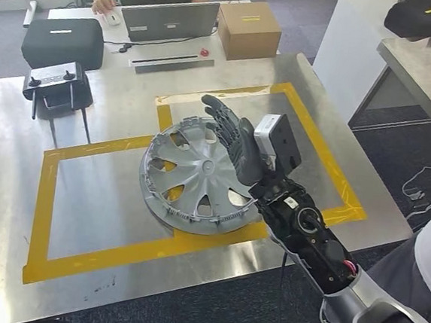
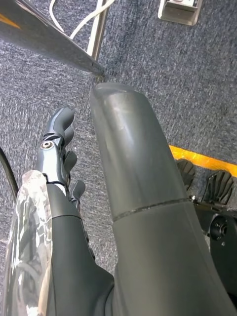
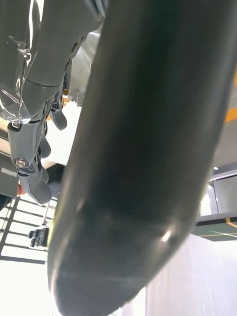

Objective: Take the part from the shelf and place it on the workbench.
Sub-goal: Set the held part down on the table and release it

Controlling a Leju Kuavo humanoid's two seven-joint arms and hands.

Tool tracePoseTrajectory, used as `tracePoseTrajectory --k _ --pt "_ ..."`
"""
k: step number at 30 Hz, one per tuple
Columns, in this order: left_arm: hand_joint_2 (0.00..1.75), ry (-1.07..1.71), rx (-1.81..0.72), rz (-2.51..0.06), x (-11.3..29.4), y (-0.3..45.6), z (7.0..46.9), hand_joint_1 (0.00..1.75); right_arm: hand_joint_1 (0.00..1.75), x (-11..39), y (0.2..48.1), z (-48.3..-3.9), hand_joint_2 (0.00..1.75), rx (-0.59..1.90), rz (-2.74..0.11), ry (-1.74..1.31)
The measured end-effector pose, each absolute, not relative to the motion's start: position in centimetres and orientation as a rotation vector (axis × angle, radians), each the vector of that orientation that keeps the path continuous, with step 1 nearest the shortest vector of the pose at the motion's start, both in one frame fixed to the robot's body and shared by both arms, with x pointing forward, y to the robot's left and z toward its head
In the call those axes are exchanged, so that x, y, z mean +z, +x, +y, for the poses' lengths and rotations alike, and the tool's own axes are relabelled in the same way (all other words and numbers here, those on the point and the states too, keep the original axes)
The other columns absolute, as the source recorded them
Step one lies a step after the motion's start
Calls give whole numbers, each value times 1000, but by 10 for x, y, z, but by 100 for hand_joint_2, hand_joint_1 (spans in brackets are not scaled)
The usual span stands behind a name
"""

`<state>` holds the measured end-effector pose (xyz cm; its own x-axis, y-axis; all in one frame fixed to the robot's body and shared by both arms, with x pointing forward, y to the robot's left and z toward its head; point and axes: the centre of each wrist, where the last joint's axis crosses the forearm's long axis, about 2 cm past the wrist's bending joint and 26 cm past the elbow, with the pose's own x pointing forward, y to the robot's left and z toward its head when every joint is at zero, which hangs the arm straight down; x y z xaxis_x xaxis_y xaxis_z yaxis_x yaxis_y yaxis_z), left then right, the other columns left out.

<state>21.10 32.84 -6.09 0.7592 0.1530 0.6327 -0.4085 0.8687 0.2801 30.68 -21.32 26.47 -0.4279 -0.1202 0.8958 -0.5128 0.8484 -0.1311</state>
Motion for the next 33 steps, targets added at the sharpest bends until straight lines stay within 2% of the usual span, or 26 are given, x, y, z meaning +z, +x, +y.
tracePoseTrajectory --k 16,33 --pt "0 404 335 -626 -60 213 327 0 0 261 294 -203 0 462 -1913 721" --pt "0 399 329 -624 -60 214 326 0 0 234 272 -194 0 383 -1863 763"
